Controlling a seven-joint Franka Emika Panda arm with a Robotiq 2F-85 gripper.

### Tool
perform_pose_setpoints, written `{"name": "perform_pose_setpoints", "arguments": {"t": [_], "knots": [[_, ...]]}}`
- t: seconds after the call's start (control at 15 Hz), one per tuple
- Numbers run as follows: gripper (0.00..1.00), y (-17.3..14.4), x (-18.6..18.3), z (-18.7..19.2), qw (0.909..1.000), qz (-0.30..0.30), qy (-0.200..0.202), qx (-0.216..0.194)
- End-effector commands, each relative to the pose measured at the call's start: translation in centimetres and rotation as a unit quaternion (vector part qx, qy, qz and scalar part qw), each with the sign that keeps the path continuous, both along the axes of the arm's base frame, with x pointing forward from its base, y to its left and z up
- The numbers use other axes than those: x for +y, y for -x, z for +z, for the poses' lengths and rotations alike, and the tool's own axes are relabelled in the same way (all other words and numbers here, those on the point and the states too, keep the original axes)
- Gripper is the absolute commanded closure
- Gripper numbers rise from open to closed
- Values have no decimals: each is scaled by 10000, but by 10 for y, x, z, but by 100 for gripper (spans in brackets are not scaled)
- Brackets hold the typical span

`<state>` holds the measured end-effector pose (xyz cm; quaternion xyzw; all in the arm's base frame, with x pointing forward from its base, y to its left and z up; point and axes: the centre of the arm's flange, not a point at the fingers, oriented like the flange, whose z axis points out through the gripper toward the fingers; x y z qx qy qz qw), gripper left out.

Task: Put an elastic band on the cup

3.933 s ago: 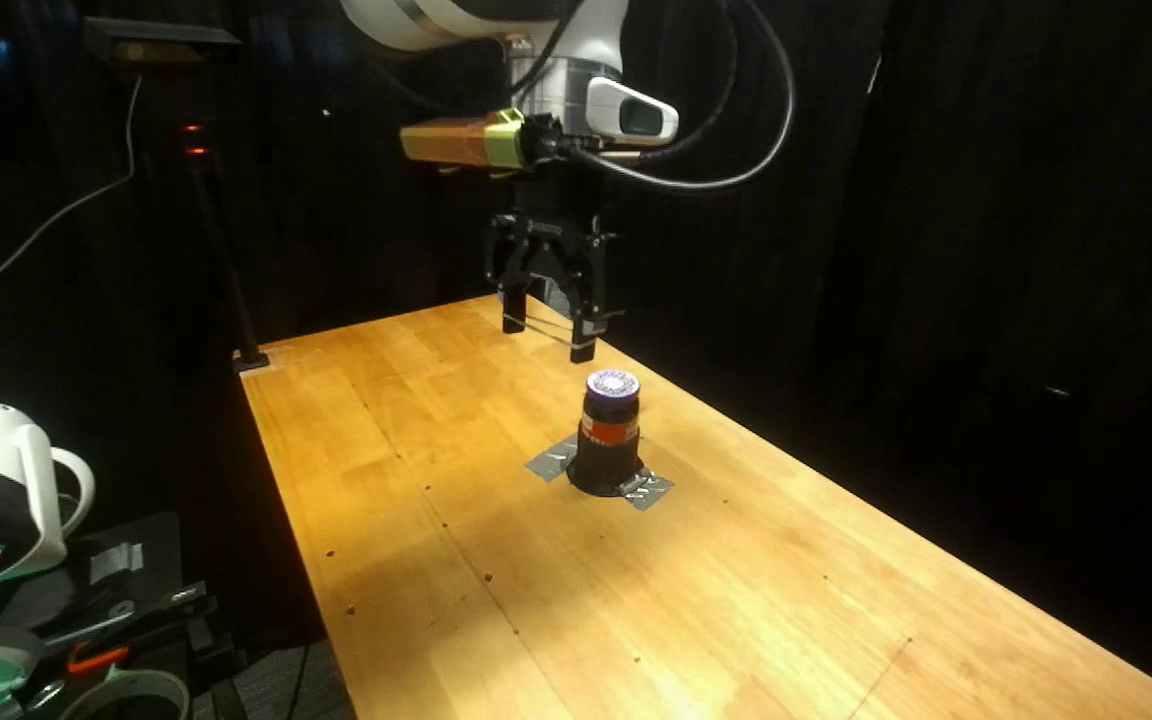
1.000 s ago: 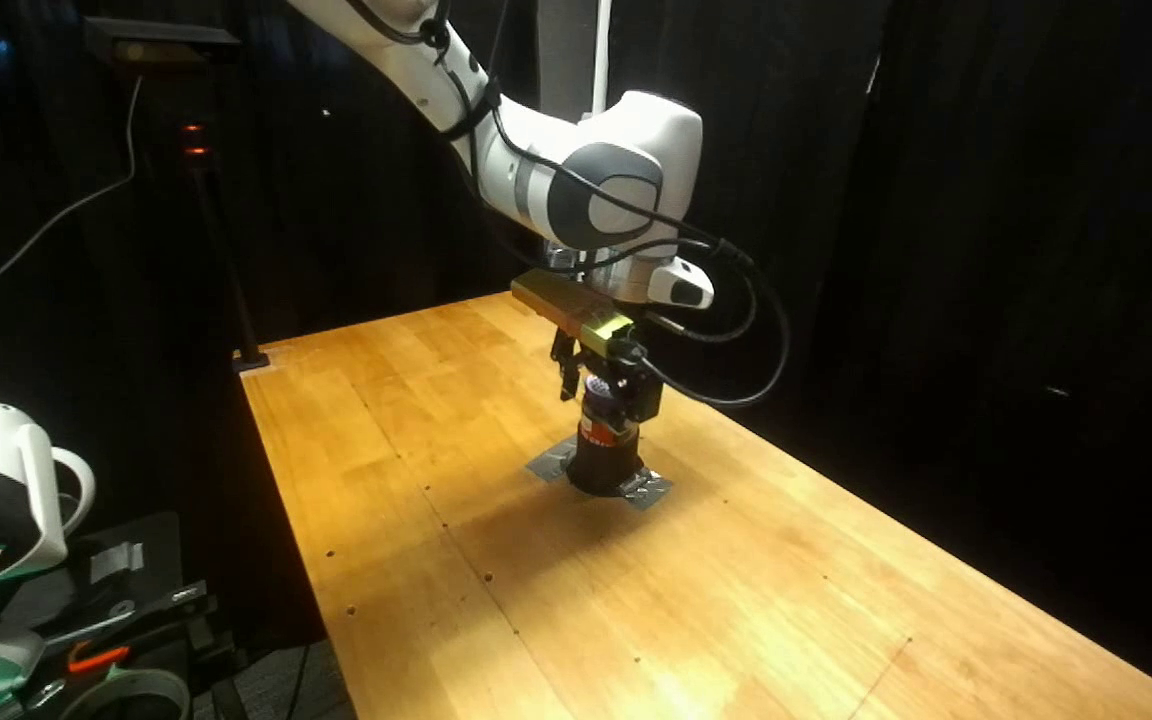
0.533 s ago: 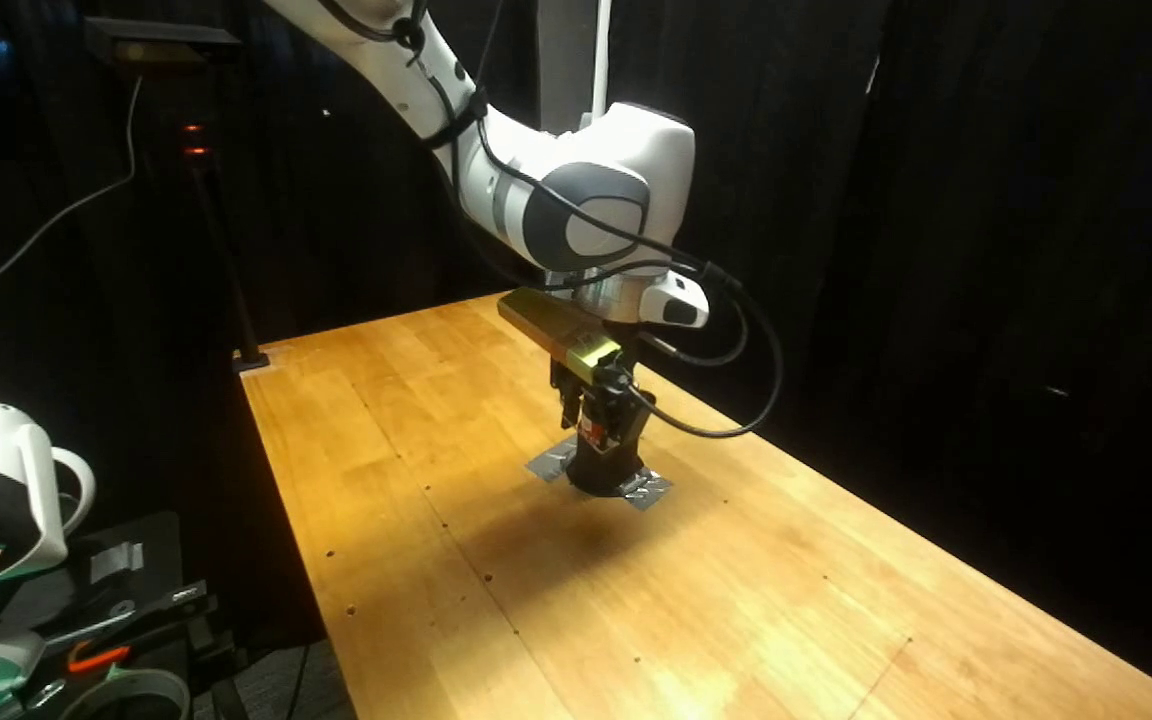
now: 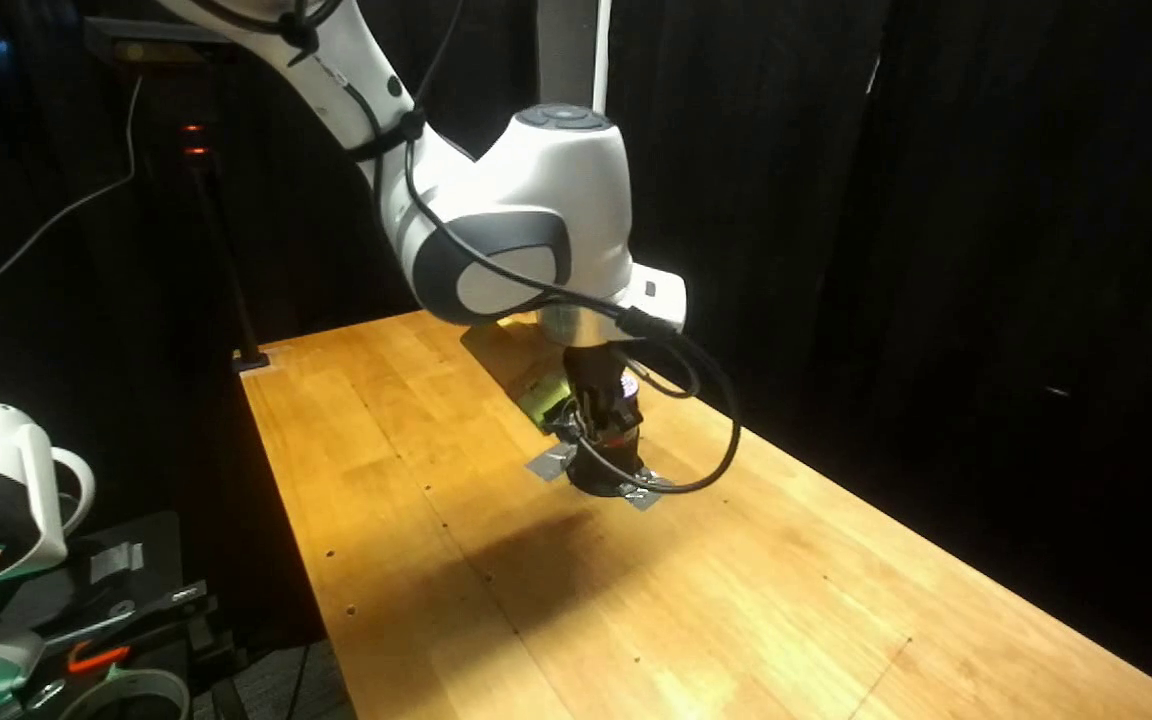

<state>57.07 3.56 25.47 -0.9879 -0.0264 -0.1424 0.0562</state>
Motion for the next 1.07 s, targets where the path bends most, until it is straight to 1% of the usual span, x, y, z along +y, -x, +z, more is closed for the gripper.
{"name": "perform_pose_setpoints", "arguments": {"t": [0.0,0.13,0.27,0.53,0.6,0.67,0.73,0.8,0.87,1.0], "knots": [[94,49,-19,-3,9947,-186,-414,-919],[92,58,-19,-8,9879,-228,-585,-1419],[92,57,-10,-6,9809,-194,-710,-1801],[94,40,7,9,9699,-61,-919,-2254],[92,37,6,10,9673,-47,-952,-2352],[76,36,5,11,9665,-39,-937,-2391],[67,34,-1,11,9691,-13,-1033,-2242],[90,16,23,30,9708,-112,-948,-2202],[85,18,15,24,9710,-104,-1005,-2165],[68,19,4,16,9713,-130,-1054,-2128]]}}
